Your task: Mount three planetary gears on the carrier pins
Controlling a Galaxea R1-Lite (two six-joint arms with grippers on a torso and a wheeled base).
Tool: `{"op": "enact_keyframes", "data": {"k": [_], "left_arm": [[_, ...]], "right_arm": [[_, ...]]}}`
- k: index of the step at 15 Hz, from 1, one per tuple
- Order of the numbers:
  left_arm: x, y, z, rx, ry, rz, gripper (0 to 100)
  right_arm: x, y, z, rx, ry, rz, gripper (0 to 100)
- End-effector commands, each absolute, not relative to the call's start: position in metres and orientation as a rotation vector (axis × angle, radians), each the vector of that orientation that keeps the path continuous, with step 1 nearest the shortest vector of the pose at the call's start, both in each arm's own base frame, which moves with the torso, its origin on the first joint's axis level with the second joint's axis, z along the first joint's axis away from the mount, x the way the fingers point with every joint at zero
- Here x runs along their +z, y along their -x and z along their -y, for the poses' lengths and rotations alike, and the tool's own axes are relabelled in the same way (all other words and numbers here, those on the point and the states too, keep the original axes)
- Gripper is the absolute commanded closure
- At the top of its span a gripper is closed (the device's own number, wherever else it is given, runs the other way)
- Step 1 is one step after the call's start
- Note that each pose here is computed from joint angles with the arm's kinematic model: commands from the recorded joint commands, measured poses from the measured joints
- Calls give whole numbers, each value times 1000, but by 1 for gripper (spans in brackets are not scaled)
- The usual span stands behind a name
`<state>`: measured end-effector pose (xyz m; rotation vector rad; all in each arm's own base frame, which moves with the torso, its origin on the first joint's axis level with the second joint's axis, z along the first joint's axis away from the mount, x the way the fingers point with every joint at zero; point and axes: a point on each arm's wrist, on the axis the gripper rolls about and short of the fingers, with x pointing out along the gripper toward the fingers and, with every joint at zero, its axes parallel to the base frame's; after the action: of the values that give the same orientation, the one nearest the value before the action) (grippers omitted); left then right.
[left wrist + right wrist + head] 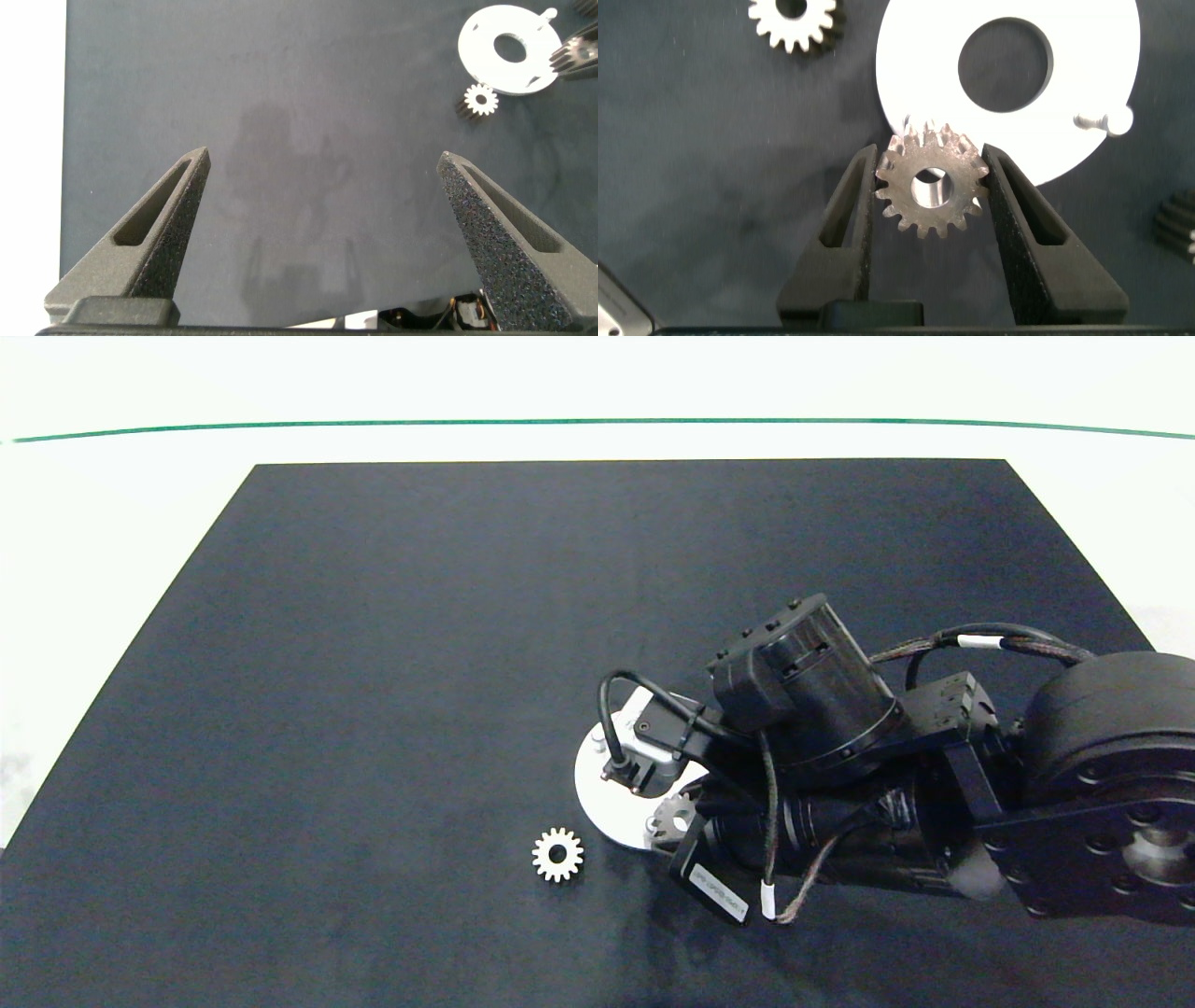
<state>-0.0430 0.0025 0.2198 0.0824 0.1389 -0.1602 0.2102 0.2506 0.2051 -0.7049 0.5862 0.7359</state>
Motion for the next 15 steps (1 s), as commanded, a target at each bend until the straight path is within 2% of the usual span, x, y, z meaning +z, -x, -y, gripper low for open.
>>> {"op": "enact_keyframes", "data": {"k": [1,15], "left_arm": [[222,44,-3,-160,-83,-133,0],[227,47,-3,-161,-83,-113,0]], "right_arm": [[203,-215,-258,737,709,-587,90],[198,-220,-265,738,713,-595,90]]}}
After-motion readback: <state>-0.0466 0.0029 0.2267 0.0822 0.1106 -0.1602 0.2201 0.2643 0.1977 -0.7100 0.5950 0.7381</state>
